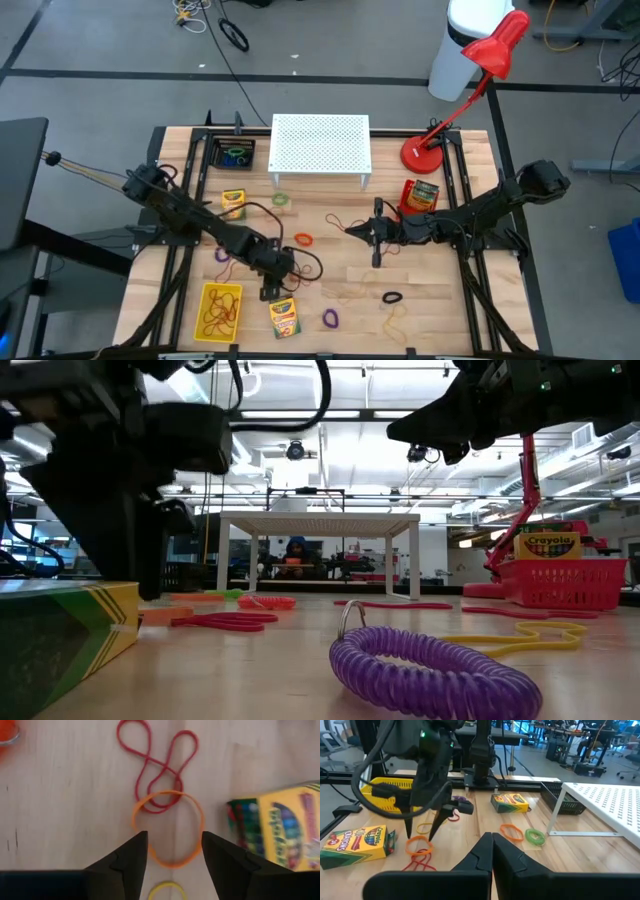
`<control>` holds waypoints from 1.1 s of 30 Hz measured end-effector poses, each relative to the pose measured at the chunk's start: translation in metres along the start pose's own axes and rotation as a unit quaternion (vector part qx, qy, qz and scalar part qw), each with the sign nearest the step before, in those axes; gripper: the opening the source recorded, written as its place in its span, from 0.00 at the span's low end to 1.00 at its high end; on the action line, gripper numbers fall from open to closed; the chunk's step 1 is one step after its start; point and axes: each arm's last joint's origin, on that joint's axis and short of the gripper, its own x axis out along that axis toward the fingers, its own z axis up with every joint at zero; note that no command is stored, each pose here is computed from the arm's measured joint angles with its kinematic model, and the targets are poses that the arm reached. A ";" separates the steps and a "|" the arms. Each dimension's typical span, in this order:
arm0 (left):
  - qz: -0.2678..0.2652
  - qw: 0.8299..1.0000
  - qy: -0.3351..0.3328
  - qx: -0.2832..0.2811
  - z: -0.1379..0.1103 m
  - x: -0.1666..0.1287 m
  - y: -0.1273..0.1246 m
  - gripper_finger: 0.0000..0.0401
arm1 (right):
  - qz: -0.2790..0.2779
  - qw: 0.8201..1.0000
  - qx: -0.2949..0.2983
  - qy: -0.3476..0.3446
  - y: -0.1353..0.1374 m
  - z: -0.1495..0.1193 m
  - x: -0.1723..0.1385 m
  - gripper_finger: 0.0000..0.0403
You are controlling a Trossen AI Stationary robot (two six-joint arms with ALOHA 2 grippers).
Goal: Pick & Place Office Desk Supplies
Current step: Put the orange rubber band into the yellow bin
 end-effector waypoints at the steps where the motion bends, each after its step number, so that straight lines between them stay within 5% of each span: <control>1: 0.001 1.000 0.001 -0.001 -0.001 0.002 0.000 0.49 | 0.000 1.000 0.000 0.000 0.000 0.000 0.000 0.01; 18: 0.026 1.000 0.013 0.009 0.012 0.001 -0.008 0.44 | -0.001 1.000 0.000 0.000 0.000 0.000 0.000 0.01; 33: 0.071 0.996 0.045 -0.036 0.018 0.015 0.007 0.52 | 0.001 1.000 0.000 0.000 0.000 0.000 0.000 0.01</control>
